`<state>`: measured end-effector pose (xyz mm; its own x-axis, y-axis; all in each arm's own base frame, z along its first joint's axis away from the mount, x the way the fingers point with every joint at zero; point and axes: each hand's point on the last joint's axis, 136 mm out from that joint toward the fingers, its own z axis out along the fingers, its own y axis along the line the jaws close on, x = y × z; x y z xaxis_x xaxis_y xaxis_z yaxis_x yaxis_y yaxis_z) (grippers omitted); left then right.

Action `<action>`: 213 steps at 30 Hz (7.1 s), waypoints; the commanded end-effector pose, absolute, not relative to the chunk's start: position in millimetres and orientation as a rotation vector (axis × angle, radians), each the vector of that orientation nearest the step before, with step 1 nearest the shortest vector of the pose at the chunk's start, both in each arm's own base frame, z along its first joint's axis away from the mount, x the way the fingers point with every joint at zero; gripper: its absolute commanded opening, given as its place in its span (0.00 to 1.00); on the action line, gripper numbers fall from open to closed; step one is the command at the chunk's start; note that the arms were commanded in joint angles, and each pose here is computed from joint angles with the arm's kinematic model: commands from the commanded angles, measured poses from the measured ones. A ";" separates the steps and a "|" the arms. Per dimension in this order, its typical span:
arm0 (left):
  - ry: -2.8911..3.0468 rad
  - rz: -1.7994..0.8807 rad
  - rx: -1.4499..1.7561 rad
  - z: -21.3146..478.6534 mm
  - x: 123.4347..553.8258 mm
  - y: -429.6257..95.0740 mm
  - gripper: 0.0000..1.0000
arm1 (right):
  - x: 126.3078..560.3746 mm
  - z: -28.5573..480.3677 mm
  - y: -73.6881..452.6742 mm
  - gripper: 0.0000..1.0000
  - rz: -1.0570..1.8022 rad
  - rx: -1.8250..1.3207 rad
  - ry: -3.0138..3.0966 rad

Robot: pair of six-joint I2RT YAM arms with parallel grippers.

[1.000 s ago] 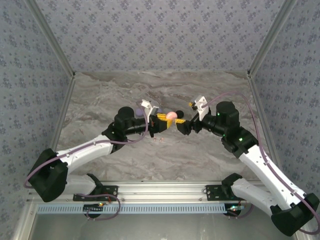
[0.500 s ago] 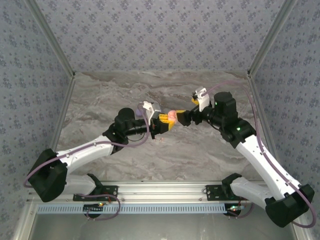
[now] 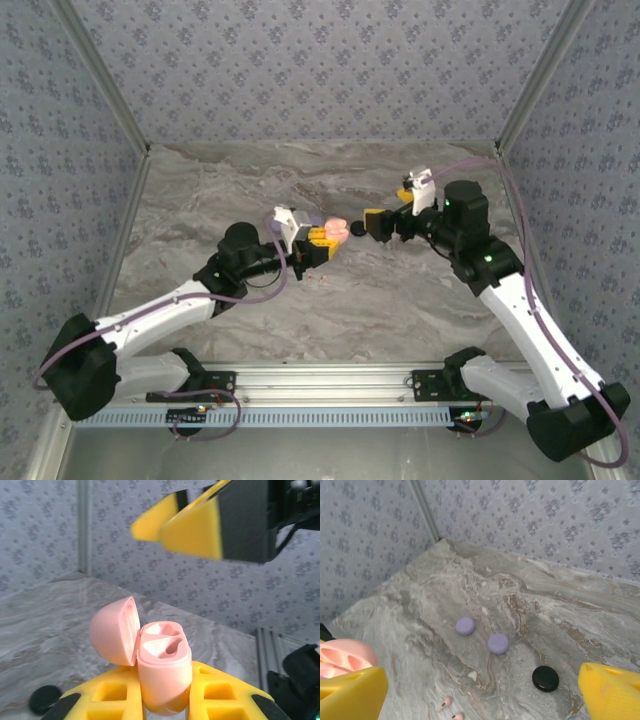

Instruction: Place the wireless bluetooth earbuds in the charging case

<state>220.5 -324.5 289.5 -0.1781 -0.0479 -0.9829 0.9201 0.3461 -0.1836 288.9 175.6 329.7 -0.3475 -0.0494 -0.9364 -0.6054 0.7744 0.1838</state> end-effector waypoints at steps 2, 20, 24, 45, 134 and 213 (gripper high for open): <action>1.487 -0.862 0.756 288.0 230.9 -294.4 0.00 | 286.6 301.7 171.2 1.00 0.685 -0.383 1.999; 1.469 -0.642 0.615 294.9 221.6 -226.4 0.00 | 267.6 100.8 249.1 0.63 0.448 -0.339 2.688; 1.474 -0.646 0.614 293.9 222.5 -227.4 0.00 | 270.0 78.6 268.6 0.58 0.442 -0.360 2.738; 1.508 -0.633 0.623 284.9 229.4 -232.4 0.00 | 288.3 35.5 312.2 0.48 0.351 -0.423 2.791; 1.319 -0.963 0.888 309.2 197.6 -306.8 0.00 | 235.6 343.7 280.1 0.20 0.811 -0.272 1.850; 1.527 -0.477 0.306 302.1 253.0 -187.1 0.00 | 258.1 117.3 263.4 0.83 0.320 -0.330 2.566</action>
<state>249.9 -201.3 300.2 -0.0201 -0.0858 -0.9961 0.5326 0.8423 -0.0833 253.6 247.5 119.5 -0.8128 -0.1754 -0.5555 -0.3056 0.9402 0.1503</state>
